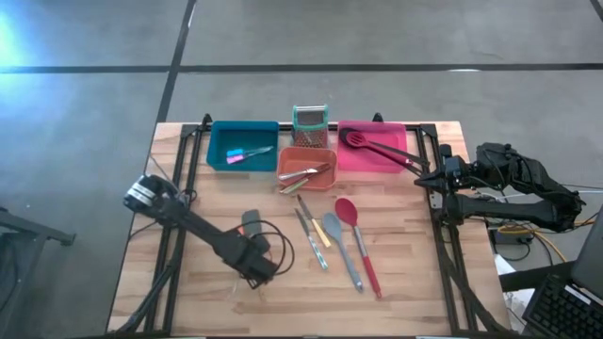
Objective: Pick & Place Kitchen Items
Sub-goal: Put the yellow spatula into the blue bin
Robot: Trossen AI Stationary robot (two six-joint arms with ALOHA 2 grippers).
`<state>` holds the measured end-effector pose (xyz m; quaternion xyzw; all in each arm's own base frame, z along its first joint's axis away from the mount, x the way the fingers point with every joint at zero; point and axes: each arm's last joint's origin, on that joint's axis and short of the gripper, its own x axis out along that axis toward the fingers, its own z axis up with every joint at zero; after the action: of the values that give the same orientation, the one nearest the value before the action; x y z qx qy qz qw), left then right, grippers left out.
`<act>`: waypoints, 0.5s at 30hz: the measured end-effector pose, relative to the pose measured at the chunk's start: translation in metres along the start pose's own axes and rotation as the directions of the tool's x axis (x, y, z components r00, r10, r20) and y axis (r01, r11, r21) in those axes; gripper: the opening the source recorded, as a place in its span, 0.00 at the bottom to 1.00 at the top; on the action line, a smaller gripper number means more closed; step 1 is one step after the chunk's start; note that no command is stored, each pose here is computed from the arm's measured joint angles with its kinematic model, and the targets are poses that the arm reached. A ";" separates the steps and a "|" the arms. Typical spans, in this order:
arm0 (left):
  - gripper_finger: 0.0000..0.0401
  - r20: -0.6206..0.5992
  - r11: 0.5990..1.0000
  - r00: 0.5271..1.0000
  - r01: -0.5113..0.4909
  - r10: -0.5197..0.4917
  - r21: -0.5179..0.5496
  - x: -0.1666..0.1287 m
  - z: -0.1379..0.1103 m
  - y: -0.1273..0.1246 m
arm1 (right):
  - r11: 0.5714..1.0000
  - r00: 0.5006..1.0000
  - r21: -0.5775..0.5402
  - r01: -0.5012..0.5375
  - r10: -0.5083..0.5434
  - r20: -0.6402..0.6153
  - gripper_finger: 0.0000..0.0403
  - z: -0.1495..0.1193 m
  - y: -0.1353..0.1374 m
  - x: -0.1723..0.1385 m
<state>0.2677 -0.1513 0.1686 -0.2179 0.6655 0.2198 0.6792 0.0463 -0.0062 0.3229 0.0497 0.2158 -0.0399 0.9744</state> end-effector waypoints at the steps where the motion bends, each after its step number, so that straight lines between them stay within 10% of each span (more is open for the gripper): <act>1: 0.50 -0.002 1.000 1.000 -0.004 0.004 -0.004 0.001 0.001 0.001 | 1.000 1.000 0.000 0.000 0.000 0.000 0.02 0.000 0.000 0.000; 15: 0.49 -0.121 0.999 0.993 0.007 -0.011 -0.039 0.014 0.009 0.013 | 1.000 1.000 0.000 0.000 0.000 0.000 0.02 0.000 0.000 0.000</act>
<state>0.2670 -0.1355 0.1549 -0.2468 0.7001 0.2159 0.6343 0.0463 -0.0062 0.3229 0.0496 0.2158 -0.0401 0.9744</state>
